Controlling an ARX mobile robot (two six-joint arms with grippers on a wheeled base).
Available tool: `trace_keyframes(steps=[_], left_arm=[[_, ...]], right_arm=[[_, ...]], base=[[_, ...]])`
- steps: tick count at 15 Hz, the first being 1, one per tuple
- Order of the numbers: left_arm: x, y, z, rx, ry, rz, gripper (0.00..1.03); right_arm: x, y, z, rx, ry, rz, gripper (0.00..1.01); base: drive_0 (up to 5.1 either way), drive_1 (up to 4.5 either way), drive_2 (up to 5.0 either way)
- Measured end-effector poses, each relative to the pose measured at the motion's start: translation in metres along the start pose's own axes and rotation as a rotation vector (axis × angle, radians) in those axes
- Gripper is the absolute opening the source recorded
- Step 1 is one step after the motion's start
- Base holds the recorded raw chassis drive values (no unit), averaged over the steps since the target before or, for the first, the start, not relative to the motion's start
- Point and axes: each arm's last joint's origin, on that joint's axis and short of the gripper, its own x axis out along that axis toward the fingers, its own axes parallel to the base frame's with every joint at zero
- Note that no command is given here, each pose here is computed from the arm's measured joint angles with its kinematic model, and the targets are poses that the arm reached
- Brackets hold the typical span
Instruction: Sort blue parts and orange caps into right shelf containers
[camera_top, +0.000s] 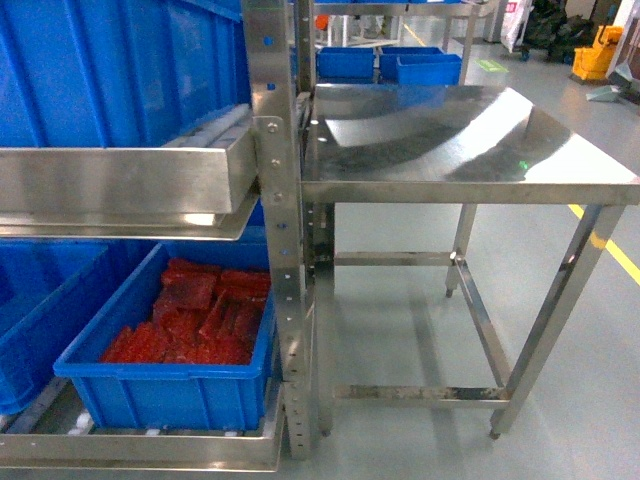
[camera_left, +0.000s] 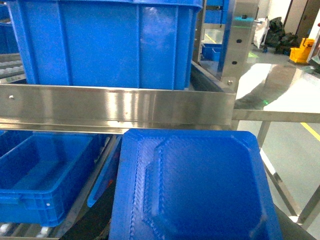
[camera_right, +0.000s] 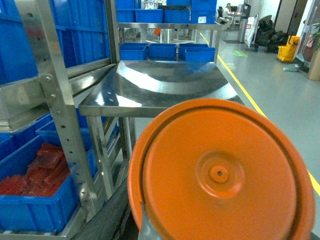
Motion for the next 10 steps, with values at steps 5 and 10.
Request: trace_keyframes(steps=[5, 10], left_arm=[[0.0000, 0.0000, -0.0001, 0.000, 0.000, 0.000, 0.42], [0.0000, 0.0001, 0.0001, 0.000, -0.002, 0.002, 0.42]], right_arm=[[0.0000, 0.0000, 0.0000, 0.000, 0.000, 0.000, 0.45], [0.0000, 0.0000, 0.0001, 0.000, 0.000, 0.000, 0.45]], base=[[-5.1, 2.36, 2.4], [-5.1, 2.36, 2.4]])
